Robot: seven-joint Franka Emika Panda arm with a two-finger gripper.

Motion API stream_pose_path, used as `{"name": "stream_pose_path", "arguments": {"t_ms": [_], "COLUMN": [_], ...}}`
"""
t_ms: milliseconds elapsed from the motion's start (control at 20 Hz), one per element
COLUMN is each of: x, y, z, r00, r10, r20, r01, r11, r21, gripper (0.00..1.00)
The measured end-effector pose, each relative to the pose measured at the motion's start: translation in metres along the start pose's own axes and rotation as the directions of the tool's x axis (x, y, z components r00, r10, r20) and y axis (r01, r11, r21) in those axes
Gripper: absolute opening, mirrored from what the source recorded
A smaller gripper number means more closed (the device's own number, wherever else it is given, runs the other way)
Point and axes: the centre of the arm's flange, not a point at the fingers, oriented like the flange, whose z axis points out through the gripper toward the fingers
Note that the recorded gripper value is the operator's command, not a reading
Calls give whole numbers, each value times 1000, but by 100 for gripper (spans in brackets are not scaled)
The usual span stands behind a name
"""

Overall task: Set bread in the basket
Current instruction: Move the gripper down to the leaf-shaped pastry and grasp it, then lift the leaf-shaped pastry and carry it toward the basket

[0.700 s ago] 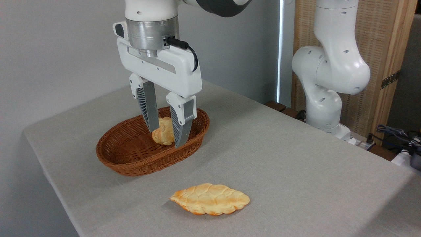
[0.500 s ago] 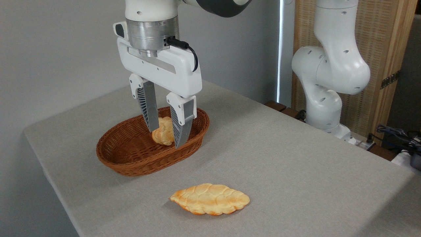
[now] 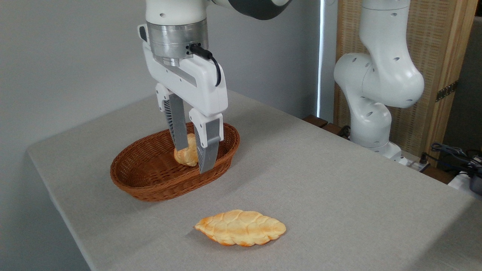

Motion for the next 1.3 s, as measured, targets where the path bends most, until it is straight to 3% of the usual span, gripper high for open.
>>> {"name": "stream_pose_path", "arguments": {"t_ms": [100,150,350,600,850,1050,1100,1150,1200,1250,1300], "x": [-12,-17,-44,-62,-74,-77,-77,-77,-77,-77,-77], "y": [-8,-10,-20,-26,-19,-17,-17,-17,-17,-17,-17], "z": [9,20,59,103,156,169,170,170,170,170,170], "r00": [994,984,918,884,872,871,871,871,871,871,871], "r10": [109,179,391,463,484,486,486,486,486,486,486], "r20": [12,22,66,70,72,76,76,76,76,76,76], "r01": [-109,-178,-383,-454,-474,-474,-473,-473,-473,-473,-473], "r11": [994,983,917,884,872,870,870,870,870,870,870], "r21": [-15,-35,-107,-115,-120,-137,-138,-138,-138,-138,-138], "gripper": [100,100,100,100,100,100,95,80,57,45,39]}}
